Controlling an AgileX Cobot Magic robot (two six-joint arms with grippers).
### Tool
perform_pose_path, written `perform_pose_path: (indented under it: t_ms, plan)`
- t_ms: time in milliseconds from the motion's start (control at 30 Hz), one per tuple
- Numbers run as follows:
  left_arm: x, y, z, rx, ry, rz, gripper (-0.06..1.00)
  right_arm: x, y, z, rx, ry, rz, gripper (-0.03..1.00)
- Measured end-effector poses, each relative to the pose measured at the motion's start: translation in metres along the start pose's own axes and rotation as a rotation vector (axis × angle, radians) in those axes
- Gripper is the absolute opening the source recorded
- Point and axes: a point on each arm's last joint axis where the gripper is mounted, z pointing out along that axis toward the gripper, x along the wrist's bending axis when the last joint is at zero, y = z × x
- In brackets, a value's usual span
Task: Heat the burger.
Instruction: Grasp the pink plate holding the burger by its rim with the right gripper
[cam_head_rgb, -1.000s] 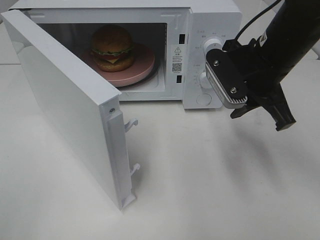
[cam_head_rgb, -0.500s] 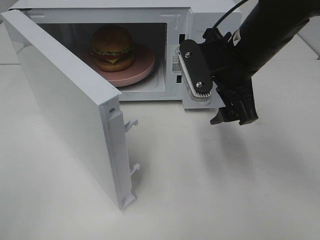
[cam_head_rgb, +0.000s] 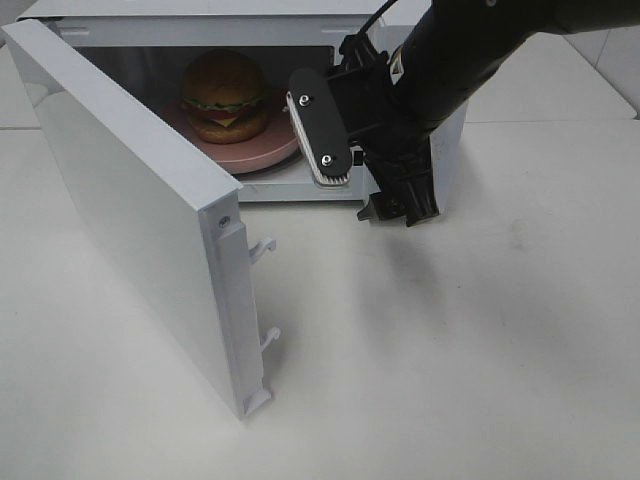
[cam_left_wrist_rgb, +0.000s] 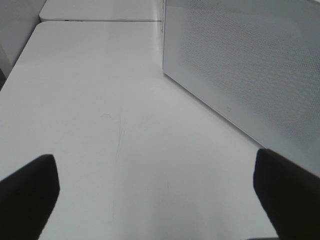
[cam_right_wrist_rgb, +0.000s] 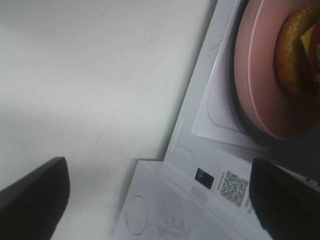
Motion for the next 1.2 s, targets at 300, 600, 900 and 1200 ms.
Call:
perform_pose_path:
  t_ms: [300, 600, 900, 1200]
  plan:
    - [0.0, 0.0, 0.0, 0.0, 0.0, 0.0, 0.97, -0.016, 0.008, 0.027, -0.01, -0.023, -0.006, 0.94]
    - [0.0, 0.0, 0.0, 0.0, 0.0, 0.0, 0.97, -0.032, 0.015, 0.049, -0.02, -0.049, 0.007, 0.92]
    - [0.0, 0.0, 0.0, 0.0, 0.0, 0.0, 0.97, -0.045, 0.023, 0.081, -0.026, -0.055, 0.04, 0.91]
    - [0.0, 0.0, 0.0, 0.0, 0.0, 0.0, 0.97, -0.05, 0.027, 0.102, -0.025, -0.054, 0.043, 0.9]
